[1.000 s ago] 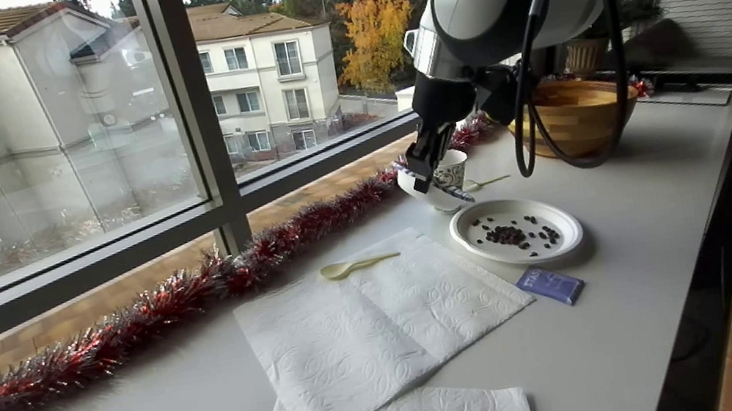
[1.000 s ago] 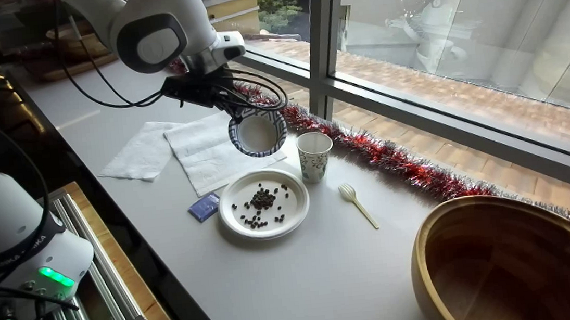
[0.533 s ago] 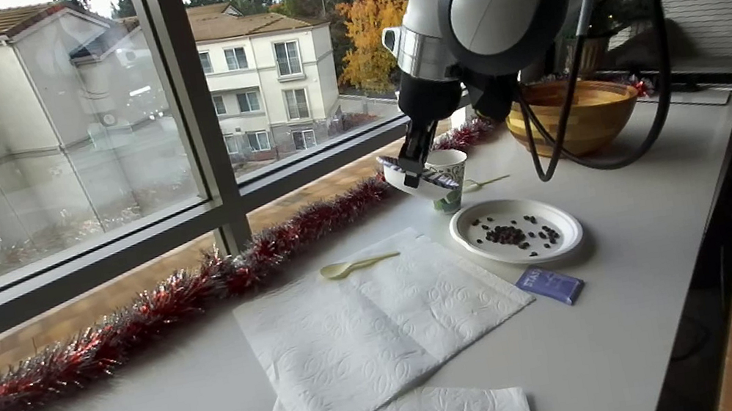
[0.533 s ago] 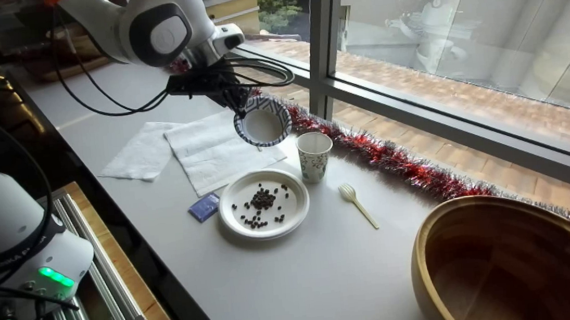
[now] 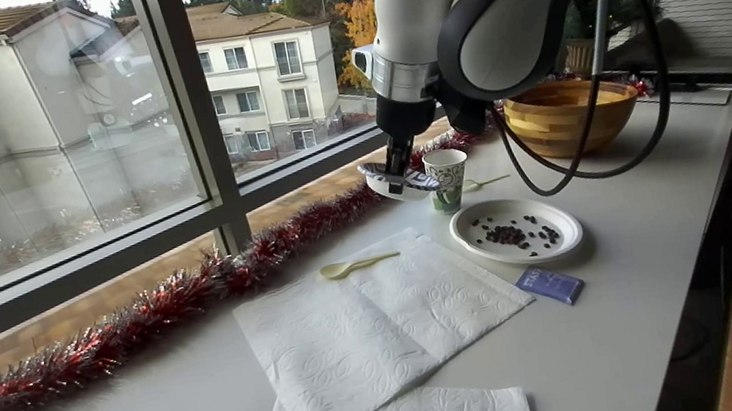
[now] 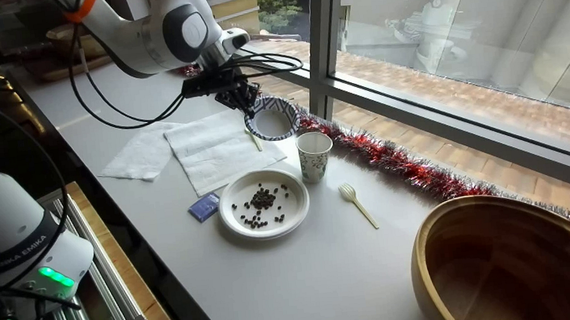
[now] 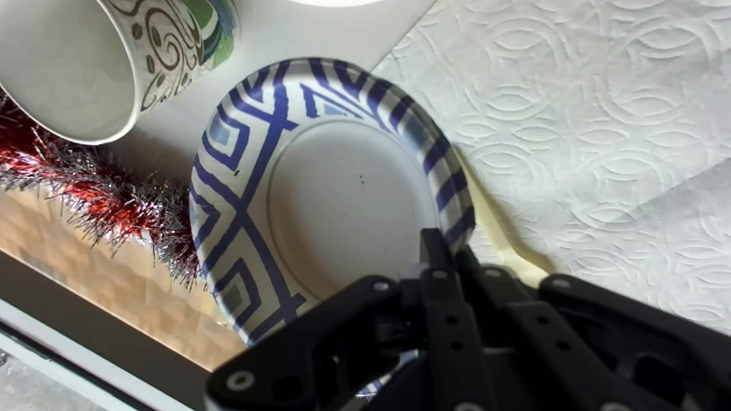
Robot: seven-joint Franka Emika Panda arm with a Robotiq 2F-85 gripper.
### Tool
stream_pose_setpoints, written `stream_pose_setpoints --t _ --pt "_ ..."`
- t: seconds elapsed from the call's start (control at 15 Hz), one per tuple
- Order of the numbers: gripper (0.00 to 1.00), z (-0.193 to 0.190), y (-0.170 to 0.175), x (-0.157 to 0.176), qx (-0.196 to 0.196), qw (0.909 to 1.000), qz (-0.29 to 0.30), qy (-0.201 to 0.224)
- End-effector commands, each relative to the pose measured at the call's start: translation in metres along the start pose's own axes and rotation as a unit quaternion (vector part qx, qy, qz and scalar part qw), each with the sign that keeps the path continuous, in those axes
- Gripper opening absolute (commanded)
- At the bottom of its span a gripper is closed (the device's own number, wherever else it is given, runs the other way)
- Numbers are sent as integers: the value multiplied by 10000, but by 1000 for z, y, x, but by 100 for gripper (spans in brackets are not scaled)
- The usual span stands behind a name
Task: Pour the contents in the smaller bowl on to the plate
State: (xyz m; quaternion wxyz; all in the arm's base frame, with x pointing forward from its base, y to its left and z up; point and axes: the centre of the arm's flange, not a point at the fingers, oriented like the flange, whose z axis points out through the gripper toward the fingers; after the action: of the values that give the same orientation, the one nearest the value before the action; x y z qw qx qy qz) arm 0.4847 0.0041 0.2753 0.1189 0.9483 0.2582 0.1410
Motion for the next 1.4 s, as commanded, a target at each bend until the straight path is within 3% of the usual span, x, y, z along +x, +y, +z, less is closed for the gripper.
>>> stream_pose_setpoints --t 0.0,0.53,1.33 --pt "1 29 -8 22 -151 9996 -118 -192" --pt "1 75 -8 37 -142 9978 -125 -638" --pt "1 107 7 50 -407 9963 -201 -736"
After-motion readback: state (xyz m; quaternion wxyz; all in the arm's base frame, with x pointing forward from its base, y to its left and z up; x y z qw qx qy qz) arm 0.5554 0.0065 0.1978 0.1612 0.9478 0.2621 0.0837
